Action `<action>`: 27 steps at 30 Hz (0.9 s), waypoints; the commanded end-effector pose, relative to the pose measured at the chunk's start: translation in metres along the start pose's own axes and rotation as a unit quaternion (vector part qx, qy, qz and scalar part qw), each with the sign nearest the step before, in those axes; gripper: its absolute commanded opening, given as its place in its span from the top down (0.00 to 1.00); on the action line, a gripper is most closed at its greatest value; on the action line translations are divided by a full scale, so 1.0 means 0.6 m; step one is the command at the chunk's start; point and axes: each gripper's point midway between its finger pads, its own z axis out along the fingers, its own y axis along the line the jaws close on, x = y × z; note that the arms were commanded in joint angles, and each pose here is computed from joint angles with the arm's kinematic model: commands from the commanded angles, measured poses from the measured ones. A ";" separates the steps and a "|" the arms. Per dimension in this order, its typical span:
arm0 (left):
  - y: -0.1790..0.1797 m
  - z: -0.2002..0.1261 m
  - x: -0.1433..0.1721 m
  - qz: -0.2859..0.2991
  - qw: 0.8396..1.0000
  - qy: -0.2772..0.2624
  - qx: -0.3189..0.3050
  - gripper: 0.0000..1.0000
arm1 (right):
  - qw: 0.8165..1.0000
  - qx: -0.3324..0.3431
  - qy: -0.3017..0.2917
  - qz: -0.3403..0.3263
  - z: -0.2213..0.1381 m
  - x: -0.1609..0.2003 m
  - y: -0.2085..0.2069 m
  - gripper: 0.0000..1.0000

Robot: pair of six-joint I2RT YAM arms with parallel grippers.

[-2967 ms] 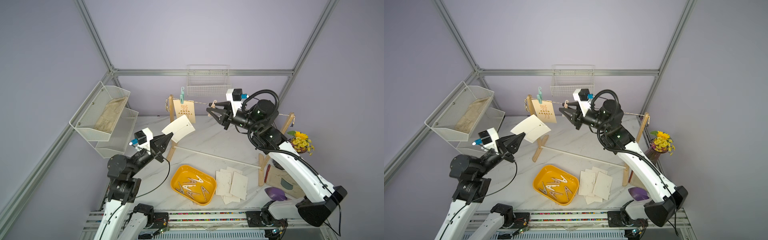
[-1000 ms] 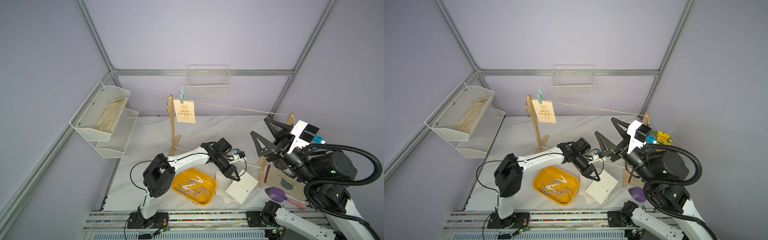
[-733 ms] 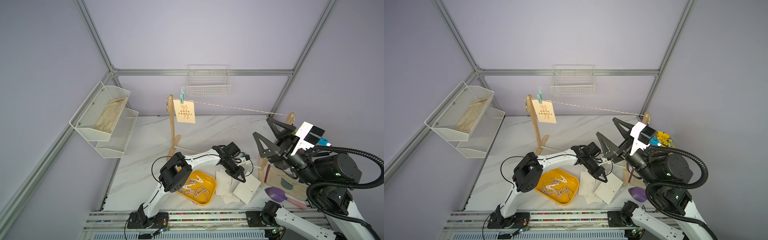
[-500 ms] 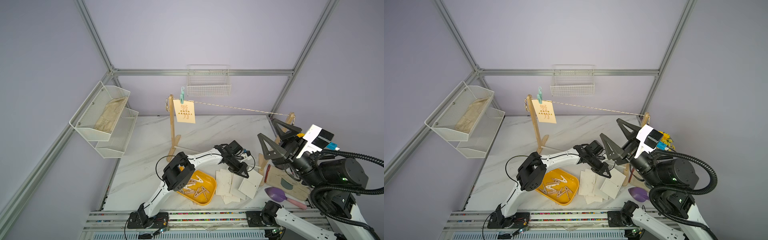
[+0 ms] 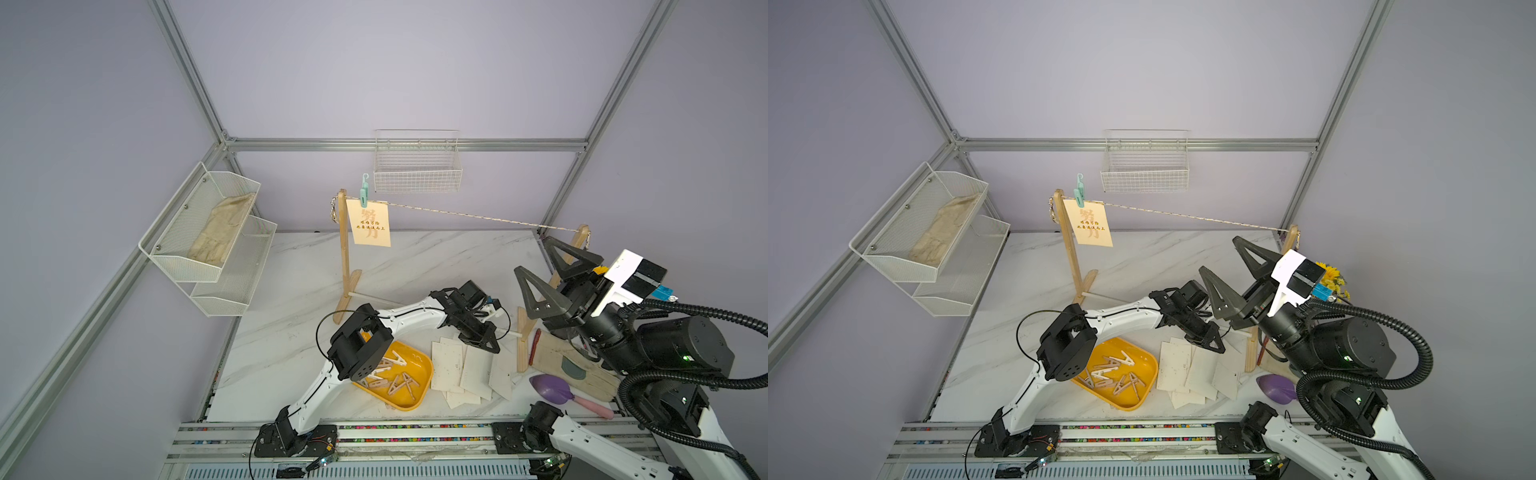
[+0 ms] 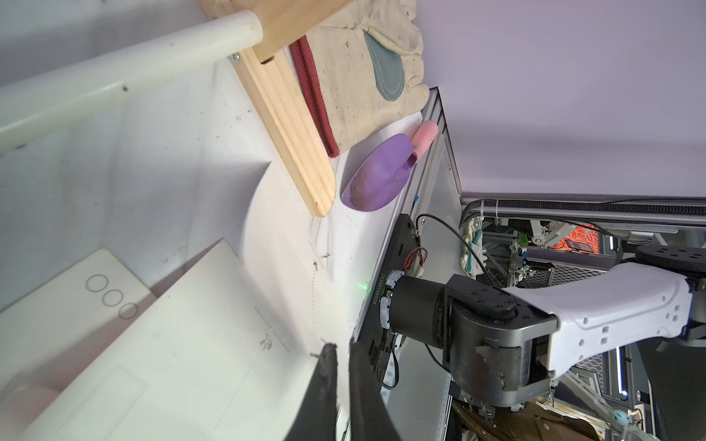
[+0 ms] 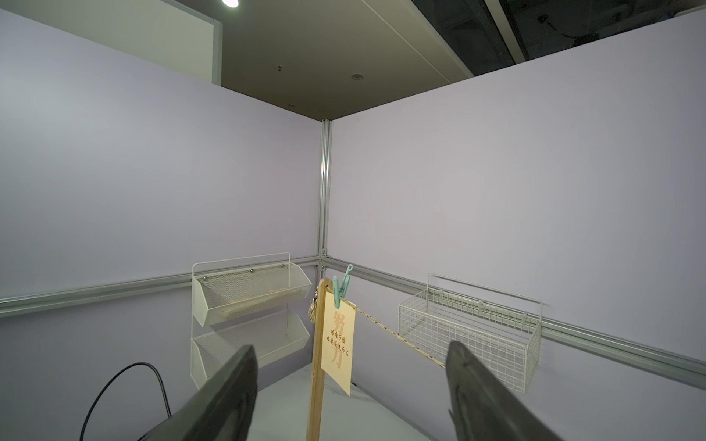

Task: Remove the postcards from the strings
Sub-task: Place the postcard on the postcard.

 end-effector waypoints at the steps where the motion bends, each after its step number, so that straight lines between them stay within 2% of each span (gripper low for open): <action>1: -0.012 -0.018 -0.028 0.020 0.999 -0.027 0.005 0.89 | 1.000 -0.005 -0.005 -0.009 0.008 -0.001 0.003 0.21; 7: -0.005 -0.080 -0.039 0.062 0.994 -0.062 -0.067 0.89 | 1.000 -0.004 0.004 -0.010 0.017 0.008 0.002 0.20; 9: -0.019 -0.120 -0.047 0.098 0.987 -0.083 -0.098 0.89 | 1.000 -0.003 0.013 -0.011 0.022 0.015 0.001 0.20; 11: -0.047 -0.174 -0.054 0.156 0.973 -0.112 -0.127 0.88 | 1.000 -0.004 0.027 -0.009 0.034 0.026 0.002 0.19; 12: -0.065 -0.199 -0.055 0.185 0.965 -0.127 -0.135 0.84 | 0.999 -0.007 0.034 -0.005 0.041 0.032 0.004 0.18; 15: -0.118 -0.287 -0.043 0.283 0.928 -0.173 -0.172 0.65 | 0.998 -0.010 0.063 0.014 0.076 0.054 0.005 0.17; 17: -0.147 -0.356 -0.024 0.334 0.897 -0.212 -0.198 0.45 | 0.996 -0.022 0.081 0.022 0.111 0.073 0.012 0.16; 19: -0.154 -0.416 -0.006 0.356 0.869 -0.250 -0.236 0.39 | 0.995 -0.030 0.091 0.027 0.146 0.087 0.016 0.15; 23: -0.144 -0.548 0.045 0.361 0.802 -0.346 -0.326 0.32 | 0.992 -0.065 0.100 0.046 0.223 0.109 0.036 0.14; 25: -0.124 -0.602 0.065 0.338 0.788 -0.386 -0.339 0.31 | 0.988 -0.096 0.107 0.058 0.261 0.119 0.053 0.13; 27: -0.105 -0.649 0.082 0.307 0.785 -0.422 -0.334 0.31 | 0.983 -0.124 0.119 0.067 0.297 0.132 0.069 0.11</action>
